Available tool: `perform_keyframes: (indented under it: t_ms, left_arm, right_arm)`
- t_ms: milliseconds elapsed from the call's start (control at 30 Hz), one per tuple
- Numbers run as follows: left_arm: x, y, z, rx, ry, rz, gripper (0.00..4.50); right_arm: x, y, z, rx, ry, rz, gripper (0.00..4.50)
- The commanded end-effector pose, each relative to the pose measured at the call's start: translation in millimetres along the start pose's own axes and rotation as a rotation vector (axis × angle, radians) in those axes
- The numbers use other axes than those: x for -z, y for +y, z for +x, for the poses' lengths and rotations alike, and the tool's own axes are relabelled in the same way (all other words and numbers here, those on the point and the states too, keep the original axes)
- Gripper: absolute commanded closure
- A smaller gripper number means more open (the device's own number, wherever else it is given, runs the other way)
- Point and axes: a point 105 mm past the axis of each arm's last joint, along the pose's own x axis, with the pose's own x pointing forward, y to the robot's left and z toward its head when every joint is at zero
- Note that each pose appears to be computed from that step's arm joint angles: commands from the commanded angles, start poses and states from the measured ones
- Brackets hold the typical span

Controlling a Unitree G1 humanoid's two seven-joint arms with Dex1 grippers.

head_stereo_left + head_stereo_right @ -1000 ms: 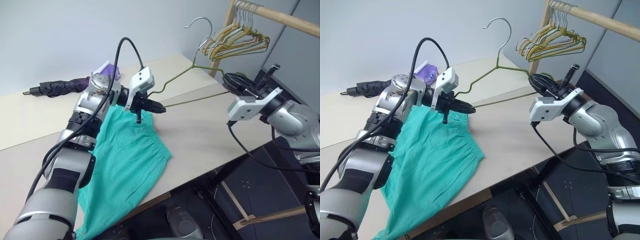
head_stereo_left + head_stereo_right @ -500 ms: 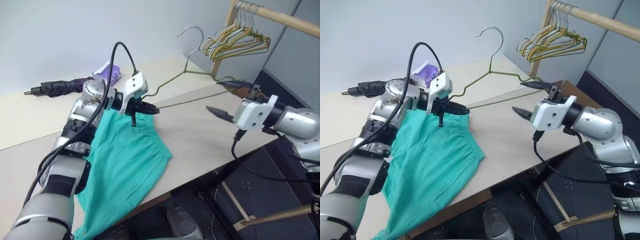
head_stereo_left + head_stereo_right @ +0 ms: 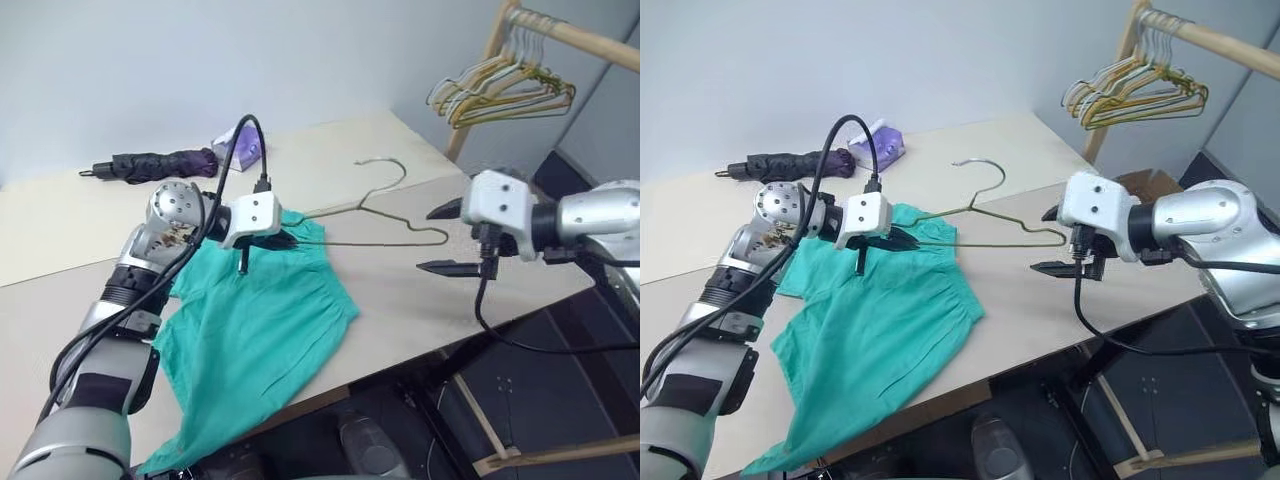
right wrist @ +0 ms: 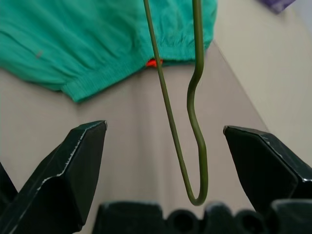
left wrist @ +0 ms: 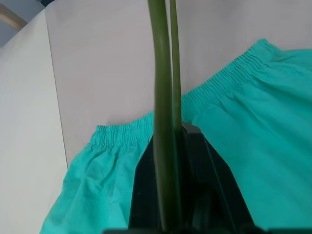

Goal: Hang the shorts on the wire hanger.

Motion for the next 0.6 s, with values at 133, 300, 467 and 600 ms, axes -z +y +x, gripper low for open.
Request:
perform_keyframes:
  t_ms: [133, 300, 467, 600]
  left_arm:
    - [-14, 4, -6, -0.017, -0.025, 0.038, 4.50]
    - [-13, 2, -7, -0.015, -0.017, 0.037, 4.50]
    - [-14, 0, -7, -0.011, -0.020, 0.042, 4.50]
    - [-15, 1, -7, -0.015, -0.032, 0.044, 4.50]
  right_arm:
    - [7, -10, 20, 0.007, 0.097, 0.040, 0.03]
    - [7, -9, 25, -0.016, 0.105, 0.052, 1.29]
    - [4, -11, 24, -0.010, 0.091, 0.053, 3.10]
    - [4, -10, 23, -0.016, 0.078, 0.055, 4.46]
